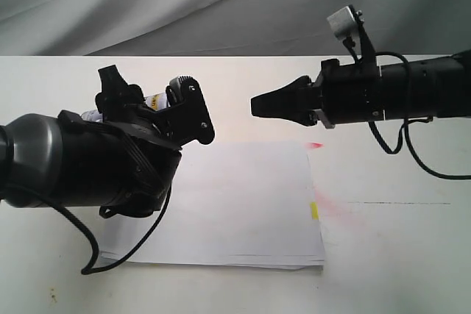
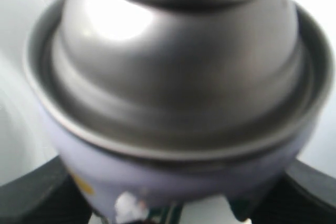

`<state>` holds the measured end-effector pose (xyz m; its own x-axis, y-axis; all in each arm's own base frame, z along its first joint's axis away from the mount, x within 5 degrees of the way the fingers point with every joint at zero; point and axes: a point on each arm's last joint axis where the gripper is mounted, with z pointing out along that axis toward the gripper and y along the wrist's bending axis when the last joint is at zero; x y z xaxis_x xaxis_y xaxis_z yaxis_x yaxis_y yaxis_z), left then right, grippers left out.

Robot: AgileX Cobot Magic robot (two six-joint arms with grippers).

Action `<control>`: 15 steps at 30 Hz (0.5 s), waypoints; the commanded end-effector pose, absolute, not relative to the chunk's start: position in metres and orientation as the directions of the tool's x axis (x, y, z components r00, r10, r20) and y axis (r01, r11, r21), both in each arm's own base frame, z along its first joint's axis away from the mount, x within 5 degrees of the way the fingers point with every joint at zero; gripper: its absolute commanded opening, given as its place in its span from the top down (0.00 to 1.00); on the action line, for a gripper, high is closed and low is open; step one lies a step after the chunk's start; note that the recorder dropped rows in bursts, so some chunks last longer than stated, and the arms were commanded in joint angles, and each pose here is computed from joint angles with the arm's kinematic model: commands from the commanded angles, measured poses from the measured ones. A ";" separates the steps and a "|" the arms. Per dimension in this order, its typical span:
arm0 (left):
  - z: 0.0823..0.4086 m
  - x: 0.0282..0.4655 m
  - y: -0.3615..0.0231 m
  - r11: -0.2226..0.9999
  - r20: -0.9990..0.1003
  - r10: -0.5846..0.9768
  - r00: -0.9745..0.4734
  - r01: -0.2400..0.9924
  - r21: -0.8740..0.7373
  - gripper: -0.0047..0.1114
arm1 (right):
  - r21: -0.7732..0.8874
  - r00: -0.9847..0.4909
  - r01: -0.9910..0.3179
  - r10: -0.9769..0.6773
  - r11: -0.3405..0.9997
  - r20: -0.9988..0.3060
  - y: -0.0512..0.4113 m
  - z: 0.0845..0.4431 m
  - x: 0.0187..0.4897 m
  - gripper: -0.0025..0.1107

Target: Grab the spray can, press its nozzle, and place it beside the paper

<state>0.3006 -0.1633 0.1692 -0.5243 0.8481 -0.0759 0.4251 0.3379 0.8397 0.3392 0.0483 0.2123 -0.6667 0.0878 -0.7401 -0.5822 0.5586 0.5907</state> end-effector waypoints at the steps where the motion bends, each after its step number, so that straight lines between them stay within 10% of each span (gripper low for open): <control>1: 0.177 0.302 -0.165 0.326 -0.086 0.849 -0.521 0.389 0.861 0.96 | 0.558 -0.633 -0.596 0.090 0.577 -0.769 0.050 0.214 0.346 0.98; 15: 0.177 0.302 -0.165 0.323 -0.083 0.852 -0.517 0.394 0.861 0.96 | 0.599 -0.680 -0.659 -0.020 0.455 -0.733 0.077 0.203 0.385 0.98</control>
<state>0.3006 -0.1633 0.1692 -0.5243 0.8481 -0.0759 0.4251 0.3379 0.8397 0.3853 0.0672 0.2014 -0.6880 0.0046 -0.7257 -0.6375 0.4738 0.6075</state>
